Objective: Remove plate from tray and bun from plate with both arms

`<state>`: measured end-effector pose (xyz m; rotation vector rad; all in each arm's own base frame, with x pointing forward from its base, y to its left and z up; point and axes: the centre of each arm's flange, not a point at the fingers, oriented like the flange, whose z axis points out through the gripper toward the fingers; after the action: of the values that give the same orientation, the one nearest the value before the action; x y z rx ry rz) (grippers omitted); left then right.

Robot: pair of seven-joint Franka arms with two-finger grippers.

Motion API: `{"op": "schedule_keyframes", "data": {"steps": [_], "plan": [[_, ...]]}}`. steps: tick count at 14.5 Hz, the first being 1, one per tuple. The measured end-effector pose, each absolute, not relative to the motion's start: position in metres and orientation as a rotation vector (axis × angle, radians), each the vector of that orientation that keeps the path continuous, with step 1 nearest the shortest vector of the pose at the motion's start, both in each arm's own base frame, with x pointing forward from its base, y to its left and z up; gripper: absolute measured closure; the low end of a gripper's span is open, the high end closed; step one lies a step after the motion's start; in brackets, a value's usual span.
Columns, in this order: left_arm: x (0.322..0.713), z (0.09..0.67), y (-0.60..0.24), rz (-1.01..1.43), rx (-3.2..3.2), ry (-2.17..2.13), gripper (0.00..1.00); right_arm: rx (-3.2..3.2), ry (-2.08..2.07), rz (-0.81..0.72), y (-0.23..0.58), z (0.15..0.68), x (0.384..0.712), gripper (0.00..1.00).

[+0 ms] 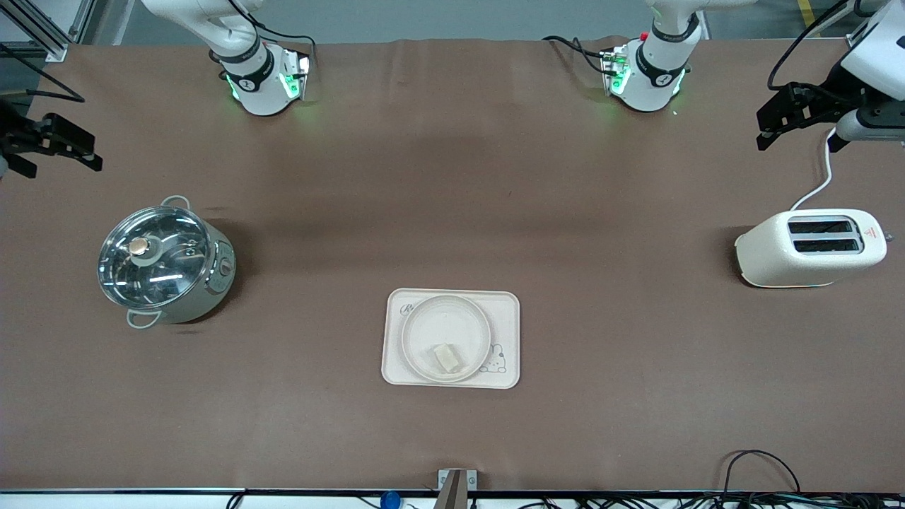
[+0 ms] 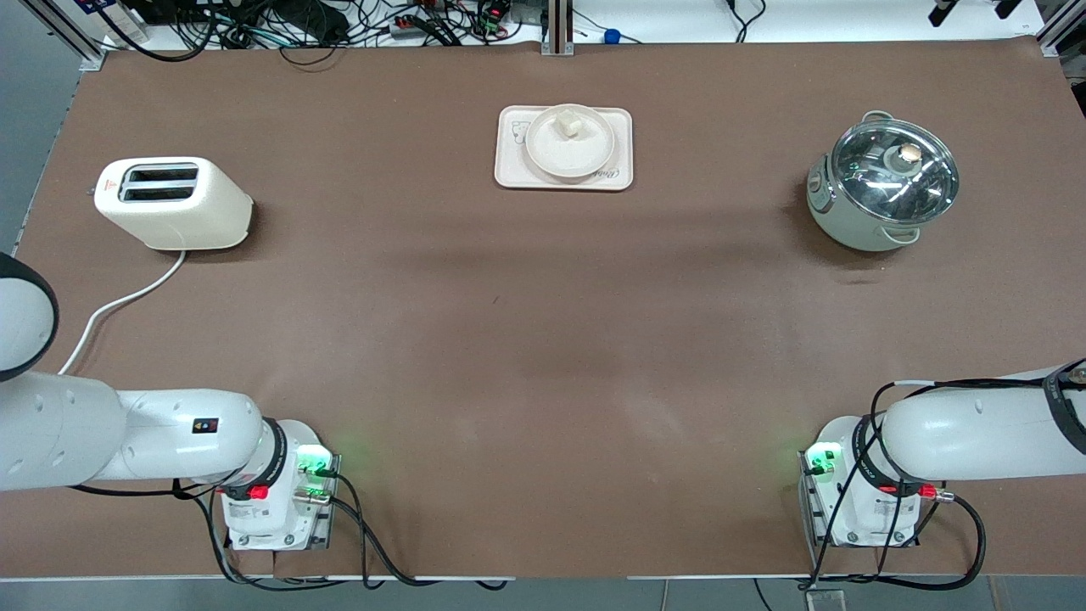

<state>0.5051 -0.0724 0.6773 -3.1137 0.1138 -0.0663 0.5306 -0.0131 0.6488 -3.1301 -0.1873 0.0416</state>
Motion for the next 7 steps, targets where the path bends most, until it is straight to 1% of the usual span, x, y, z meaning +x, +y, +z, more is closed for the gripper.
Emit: {"op": "schedule_keyframes", "data": {"steps": [5, 7], "plan": [[0.506, 0.675, -0.072, -0.06, -3.114, 0.113, 0.0, -3.12, -0.188, 0.039, -0.009, 0.645, 0.533, 0.0], [0.508, 0.673, -0.072, -0.052, -3.114, 0.113, 0.0, -3.048, -0.185, 0.031, 0.001, 0.636, 0.54, 0.0]]}}
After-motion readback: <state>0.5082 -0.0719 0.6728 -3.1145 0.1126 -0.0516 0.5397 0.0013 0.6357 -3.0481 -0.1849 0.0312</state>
